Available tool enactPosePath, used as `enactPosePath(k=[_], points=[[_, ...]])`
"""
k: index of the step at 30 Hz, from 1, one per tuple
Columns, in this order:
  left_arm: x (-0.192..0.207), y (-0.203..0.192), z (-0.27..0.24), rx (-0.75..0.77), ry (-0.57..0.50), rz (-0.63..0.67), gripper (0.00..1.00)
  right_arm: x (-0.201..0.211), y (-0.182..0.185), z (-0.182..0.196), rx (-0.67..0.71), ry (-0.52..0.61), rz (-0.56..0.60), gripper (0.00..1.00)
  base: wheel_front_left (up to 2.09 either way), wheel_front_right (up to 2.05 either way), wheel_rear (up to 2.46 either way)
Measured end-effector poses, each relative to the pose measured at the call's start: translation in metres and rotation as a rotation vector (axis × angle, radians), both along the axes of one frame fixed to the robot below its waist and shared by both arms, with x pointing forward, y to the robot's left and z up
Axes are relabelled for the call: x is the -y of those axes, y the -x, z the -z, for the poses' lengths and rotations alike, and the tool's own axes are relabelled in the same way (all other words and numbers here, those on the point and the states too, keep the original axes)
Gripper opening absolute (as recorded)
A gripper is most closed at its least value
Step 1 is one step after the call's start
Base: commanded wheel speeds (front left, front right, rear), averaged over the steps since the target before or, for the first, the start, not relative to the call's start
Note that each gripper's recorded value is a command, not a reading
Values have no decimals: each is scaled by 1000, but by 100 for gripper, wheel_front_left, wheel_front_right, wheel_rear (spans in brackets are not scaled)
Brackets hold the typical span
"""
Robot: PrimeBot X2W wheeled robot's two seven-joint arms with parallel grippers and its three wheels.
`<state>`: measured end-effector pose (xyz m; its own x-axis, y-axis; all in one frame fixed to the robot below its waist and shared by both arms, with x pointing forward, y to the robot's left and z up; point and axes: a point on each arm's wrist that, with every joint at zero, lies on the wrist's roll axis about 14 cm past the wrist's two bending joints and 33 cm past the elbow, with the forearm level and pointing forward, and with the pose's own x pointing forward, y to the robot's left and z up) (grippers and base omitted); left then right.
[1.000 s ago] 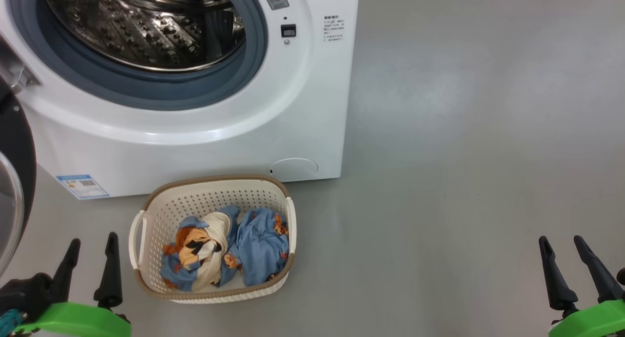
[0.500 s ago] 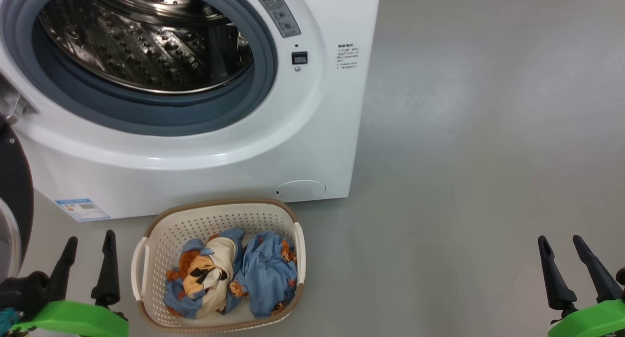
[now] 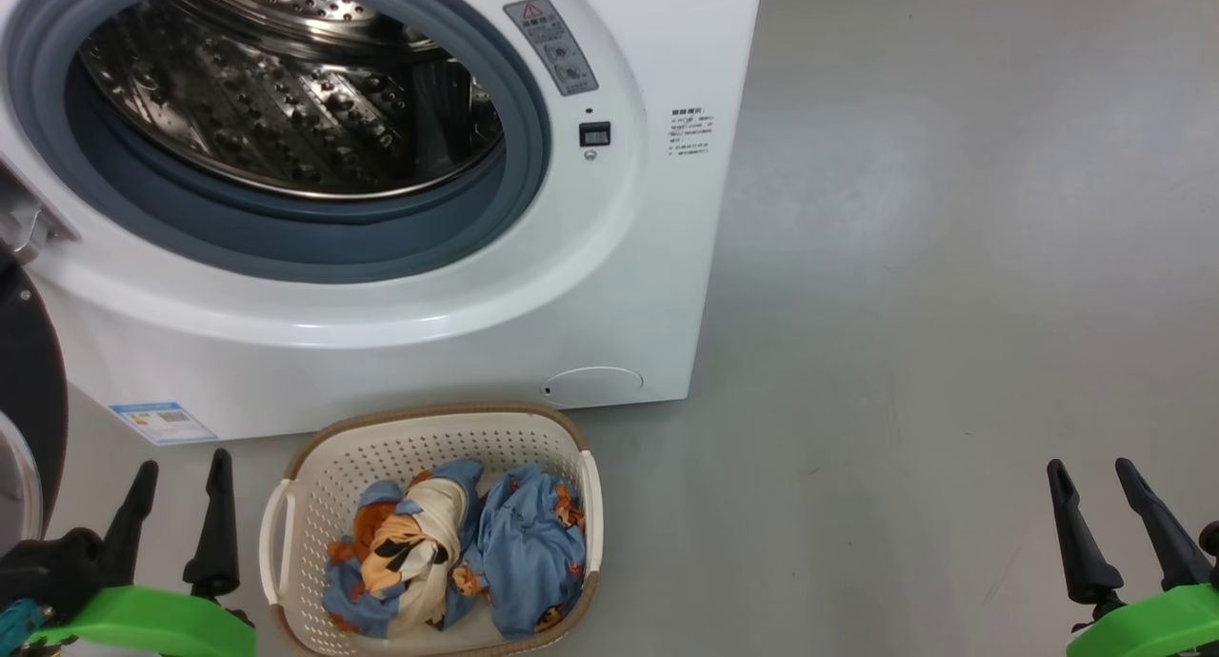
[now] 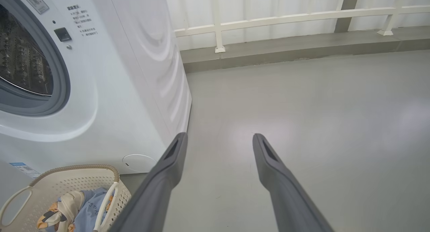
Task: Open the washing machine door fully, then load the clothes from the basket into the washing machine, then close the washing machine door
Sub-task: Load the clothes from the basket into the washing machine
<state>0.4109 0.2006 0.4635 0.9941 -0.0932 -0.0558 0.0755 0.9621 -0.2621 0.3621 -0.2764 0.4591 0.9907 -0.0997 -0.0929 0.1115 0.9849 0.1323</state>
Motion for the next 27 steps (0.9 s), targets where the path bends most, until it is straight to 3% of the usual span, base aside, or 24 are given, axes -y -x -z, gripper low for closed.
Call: enactPosePath(k=[15, 27], points=[[36, 16, 70, -217, 16, 82, 100, -7, -7, 11, -28, -15, -6, 100, 0, 0, 0], [70, -5, 128, -393, -4, 194, 100, -13, -36, 26, -51, -29, -10, 100, 0, 0, 0]])
